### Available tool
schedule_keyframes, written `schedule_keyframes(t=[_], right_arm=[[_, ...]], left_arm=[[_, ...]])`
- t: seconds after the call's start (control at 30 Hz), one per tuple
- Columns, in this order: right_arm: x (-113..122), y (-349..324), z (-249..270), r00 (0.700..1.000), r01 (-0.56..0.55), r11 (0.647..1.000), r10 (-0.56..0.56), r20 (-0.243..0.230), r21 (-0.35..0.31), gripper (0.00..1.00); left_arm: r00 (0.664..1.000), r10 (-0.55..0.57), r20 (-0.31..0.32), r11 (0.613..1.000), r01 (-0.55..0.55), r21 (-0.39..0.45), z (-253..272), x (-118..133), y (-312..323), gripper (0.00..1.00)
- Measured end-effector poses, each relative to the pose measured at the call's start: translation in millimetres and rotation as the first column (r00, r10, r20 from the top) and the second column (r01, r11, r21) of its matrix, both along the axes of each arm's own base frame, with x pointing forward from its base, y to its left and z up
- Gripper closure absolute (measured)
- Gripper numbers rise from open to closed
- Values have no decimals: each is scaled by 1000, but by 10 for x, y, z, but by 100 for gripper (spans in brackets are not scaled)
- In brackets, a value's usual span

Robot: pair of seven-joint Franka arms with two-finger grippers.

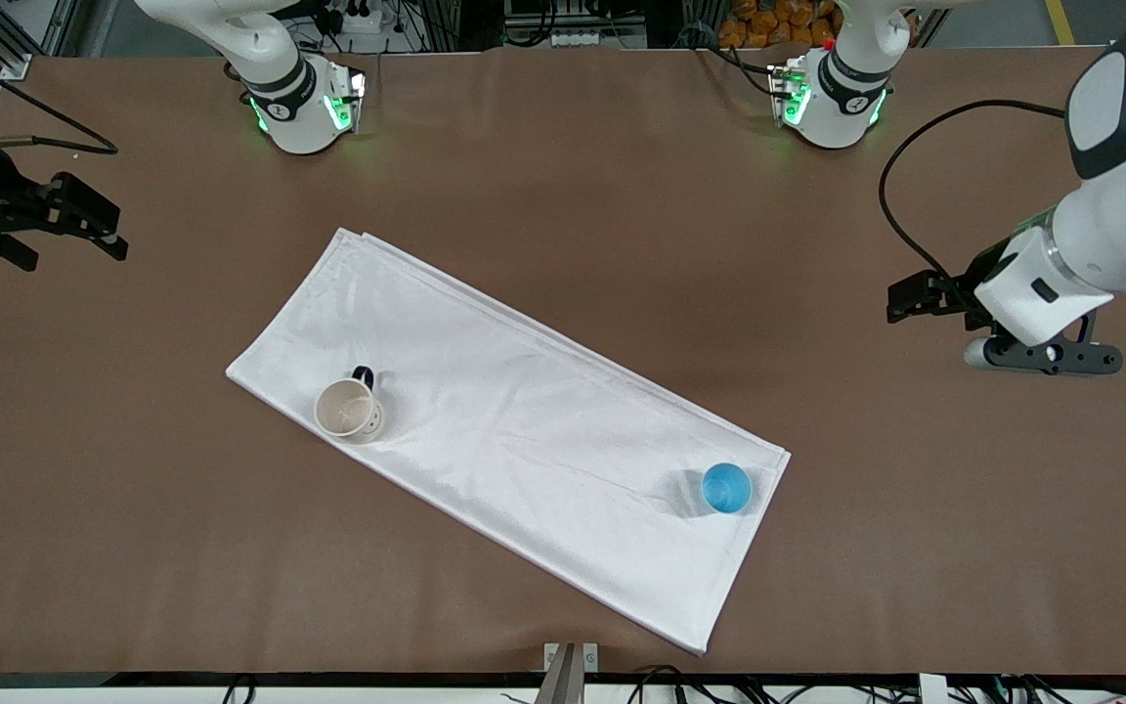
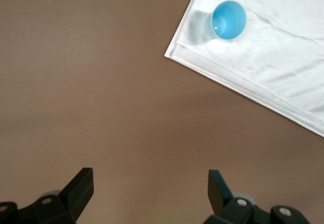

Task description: Place blue cup into white mug on table

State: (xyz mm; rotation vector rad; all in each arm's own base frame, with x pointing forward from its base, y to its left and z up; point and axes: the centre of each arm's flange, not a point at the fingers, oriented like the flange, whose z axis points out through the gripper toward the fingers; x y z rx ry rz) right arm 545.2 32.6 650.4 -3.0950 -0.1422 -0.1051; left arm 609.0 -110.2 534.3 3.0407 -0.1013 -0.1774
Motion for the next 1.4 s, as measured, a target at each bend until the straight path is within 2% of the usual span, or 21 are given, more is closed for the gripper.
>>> schedule_keyframes(t=[0.17, 0.43, 0.57, 0.77, 1.03, 1.23, 1.4], right_arm=[[1, 1, -29, 1000, 0, 1000, 0, -13, -1, 0], [5, 4, -71, 999, -1, 1000, 1, -32, -3, 0], [13, 6, -92, 999, -1, 1000, 1, -38, -4, 0], [14, 8, -121, 999, -1, 1000, 1, -51, -5, 0], [35, 73, -254, 997, -13, 1000, 12, -80, -7, 0], [76, 171, -480, 995, -27, 1000, 26, -97, -9, 0], [118, 389, -800, 995, 17, 1000, -18, -96, -10, 0]], left_arm=[[998, 53, -35, 999, -52, 4, -308, 121, -47, 0], [997, 68, -27, 998, -68, -5, -834, 356, -232, 0], [997, 80, -14, 997, -80, 16, -1150, 441, -469, 0], [994, 111, 20, 993, -112, 37, -1655, 533, -869, 0], [986, 146, 74, 989, -147, 7, -2073, 700, -908, 0], [968, 211, 138, 977, -209, -32, -2350, 837, -909, 0], [953, 256, 162, 967, -250, -59, -2573, 874, -1015, 0]])
